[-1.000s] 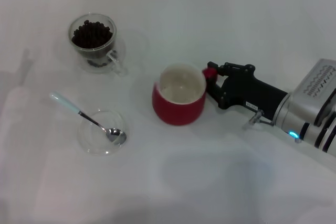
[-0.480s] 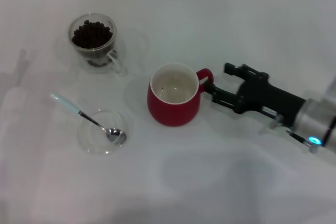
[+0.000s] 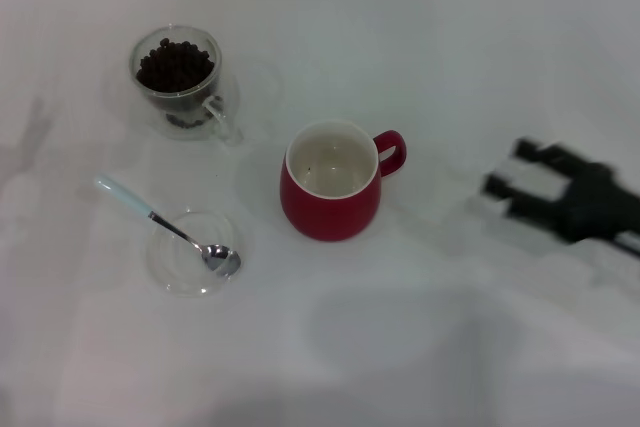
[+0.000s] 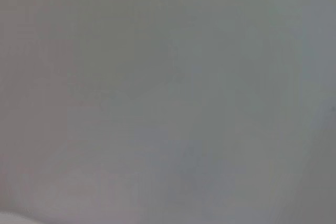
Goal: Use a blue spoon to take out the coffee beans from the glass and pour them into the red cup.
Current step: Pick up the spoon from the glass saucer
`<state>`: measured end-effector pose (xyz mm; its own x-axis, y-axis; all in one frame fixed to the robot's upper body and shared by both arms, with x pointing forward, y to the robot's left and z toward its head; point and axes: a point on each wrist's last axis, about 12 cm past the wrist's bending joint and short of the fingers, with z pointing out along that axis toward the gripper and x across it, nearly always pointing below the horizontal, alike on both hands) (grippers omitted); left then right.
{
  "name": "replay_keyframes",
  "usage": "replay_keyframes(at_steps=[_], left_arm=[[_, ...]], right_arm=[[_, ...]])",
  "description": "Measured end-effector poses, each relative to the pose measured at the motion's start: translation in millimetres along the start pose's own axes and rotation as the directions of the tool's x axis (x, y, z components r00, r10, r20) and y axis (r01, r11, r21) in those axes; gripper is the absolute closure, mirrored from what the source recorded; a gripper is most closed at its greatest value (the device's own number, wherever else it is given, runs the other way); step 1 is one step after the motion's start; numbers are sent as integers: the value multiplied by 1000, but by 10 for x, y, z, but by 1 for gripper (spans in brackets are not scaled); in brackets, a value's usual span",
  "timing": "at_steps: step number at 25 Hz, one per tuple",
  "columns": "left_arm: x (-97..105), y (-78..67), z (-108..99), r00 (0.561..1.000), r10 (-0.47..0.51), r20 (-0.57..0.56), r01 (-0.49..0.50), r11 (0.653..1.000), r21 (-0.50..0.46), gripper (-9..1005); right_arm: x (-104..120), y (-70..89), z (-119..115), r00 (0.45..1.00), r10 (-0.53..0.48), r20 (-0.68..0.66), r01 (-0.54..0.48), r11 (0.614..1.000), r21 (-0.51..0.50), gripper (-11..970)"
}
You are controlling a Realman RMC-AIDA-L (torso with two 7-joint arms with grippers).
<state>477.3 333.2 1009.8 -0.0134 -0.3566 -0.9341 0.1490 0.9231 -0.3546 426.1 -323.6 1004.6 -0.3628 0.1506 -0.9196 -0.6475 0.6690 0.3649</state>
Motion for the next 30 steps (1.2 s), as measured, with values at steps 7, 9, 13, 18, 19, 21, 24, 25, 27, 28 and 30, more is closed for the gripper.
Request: replay_keyframes(at_steps=[7,9,13,18,19,21,24,25,27,28,30], left_arm=[[-4,168,-219,930,-358,-84,357,934,-20,110],[6,213,-286,861,-485,-151,485,874,-40,110],[39,278,-417,738,-609,-290,610,786,-97,110],[89,217,-463,696,-601,-393,624,777,-85,110],[91,194,-456,695,-593,-407,623,779,-70,110],[95,155,-427,690,-572,-443,619,784,-47,110],[110,86,-333,677,-526,-515,607,795,-15,109],[115,67,-303,673,-510,-536,601,799,-6,109],[116,50,-268,670,-493,-555,594,804,3,110],[116,33,-223,667,-474,-575,586,810,12,110],[132,-5,-132,653,-437,-619,569,822,21,111]], right_arm=[[-211,-86,-356,906,-227,358,89,928,362,94],[-246,-91,-306,864,-317,391,120,885,450,94],[-363,-155,-112,835,-368,408,144,862,485,94],[-479,-284,157,855,-366,367,167,865,474,93],[-489,-302,202,861,-364,356,171,865,472,93],[-510,-334,294,871,-358,337,175,866,468,93],[-516,-348,338,877,-353,326,175,867,467,94],[-516,-348,340,877,-353,326,175,867,467,94],[-516,-347,340,877,-353,326,175,867,467,94],[-512,-346,337,877,-352,326,175,867,467,93],[-505,-345,328,878,-352,324,173,866,469,93]])
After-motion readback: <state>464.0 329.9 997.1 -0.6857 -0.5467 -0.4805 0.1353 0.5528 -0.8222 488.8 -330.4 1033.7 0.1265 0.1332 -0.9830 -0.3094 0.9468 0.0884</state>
